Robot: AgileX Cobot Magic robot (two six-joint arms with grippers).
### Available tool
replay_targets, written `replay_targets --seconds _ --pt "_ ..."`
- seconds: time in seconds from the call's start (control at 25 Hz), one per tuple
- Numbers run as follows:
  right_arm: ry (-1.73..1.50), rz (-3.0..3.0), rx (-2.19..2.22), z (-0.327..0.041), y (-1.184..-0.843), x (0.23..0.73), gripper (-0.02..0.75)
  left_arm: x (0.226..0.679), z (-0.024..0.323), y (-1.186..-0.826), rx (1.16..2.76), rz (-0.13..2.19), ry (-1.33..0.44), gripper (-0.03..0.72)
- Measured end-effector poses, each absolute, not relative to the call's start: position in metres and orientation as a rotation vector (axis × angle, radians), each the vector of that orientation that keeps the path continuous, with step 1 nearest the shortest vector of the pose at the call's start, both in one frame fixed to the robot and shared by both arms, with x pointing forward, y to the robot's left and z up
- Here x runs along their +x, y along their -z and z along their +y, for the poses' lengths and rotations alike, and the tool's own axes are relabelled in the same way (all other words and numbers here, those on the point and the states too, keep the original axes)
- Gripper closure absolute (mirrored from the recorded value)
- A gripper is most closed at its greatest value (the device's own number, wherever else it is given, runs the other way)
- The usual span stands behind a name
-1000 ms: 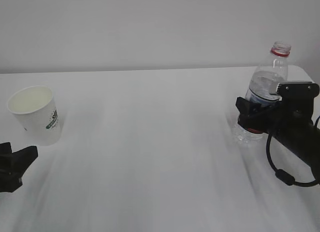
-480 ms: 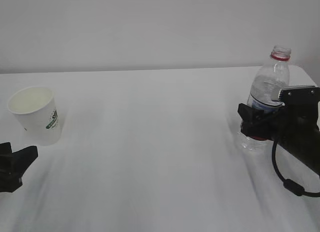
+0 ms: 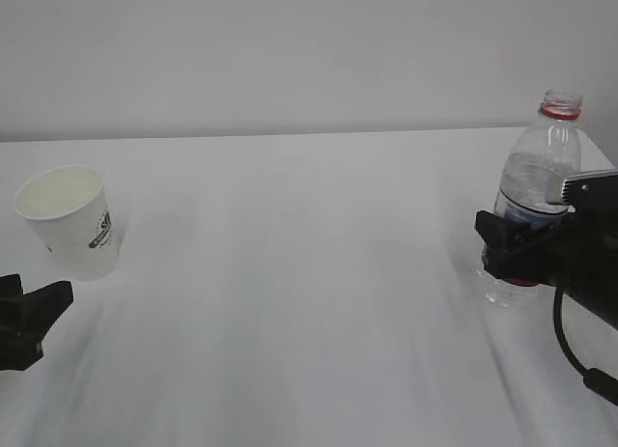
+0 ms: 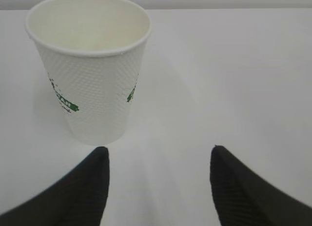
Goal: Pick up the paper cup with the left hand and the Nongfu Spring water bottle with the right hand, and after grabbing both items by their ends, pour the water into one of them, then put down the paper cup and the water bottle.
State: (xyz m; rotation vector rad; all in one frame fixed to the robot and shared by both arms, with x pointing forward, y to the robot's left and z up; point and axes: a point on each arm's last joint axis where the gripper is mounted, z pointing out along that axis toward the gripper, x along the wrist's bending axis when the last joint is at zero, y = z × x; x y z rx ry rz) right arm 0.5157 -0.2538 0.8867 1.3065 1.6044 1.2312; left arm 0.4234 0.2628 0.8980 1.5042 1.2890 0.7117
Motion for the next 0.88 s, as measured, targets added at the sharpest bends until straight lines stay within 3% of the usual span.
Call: replay_targets --seconds 0.88 --pt "-1.281 1.620 1.128 -0.253 -0.933 0.470 0.253 0.427 0.267 -0.899 1.463 1.332 -0.750 0.208"
